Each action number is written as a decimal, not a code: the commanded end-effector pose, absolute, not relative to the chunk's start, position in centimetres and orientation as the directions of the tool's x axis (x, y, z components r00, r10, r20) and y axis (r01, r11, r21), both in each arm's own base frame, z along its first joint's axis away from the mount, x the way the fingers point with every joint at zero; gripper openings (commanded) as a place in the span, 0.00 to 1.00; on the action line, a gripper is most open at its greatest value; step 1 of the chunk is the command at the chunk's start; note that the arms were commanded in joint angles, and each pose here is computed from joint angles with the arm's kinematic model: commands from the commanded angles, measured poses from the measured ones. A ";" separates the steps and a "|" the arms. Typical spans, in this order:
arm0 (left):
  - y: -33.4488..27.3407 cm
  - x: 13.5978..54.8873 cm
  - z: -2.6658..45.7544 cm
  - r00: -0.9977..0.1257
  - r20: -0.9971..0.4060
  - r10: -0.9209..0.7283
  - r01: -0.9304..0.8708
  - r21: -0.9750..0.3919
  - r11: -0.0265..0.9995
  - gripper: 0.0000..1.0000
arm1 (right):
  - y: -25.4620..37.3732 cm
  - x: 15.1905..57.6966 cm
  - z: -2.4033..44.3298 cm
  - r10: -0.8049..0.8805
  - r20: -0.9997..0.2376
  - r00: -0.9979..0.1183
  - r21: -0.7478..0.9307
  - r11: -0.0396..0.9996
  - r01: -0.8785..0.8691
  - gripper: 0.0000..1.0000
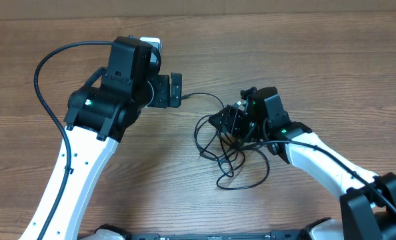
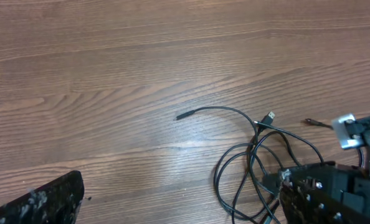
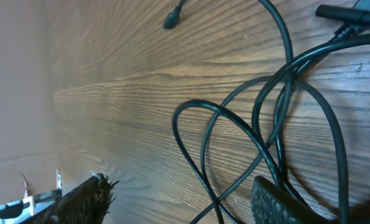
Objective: Untangle cables
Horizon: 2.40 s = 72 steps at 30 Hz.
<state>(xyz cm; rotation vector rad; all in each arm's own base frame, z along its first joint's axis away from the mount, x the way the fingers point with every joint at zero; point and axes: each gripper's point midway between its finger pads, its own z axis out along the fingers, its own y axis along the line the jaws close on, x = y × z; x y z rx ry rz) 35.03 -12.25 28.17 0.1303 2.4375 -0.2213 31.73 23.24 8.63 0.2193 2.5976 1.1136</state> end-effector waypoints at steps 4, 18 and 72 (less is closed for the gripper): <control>-12.1 34.9 29.4 -0.741 -0.671 0.044 0.162 -0.114 0.980 1.00 | 26.5 31.2 8.8 0.220 -0.255 -0.942 0.736 0.676 -0.042 0.71; -12.1 34.9 29.4 -0.741 -0.671 0.044 0.162 -0.114 0.980 1.00 | 28.6 32.4 3.1 0.237 -0.295 -0.925 0.671 0.741 -0.024 0.80; -12.1 34.9 29.4 -0.741 -0.671 0.044 0.162 -0.114 0.980 1.00 | 31.9 32.4 3.1 0.231 -0.371 -0.899 0.692 0.715 -0.102 0.09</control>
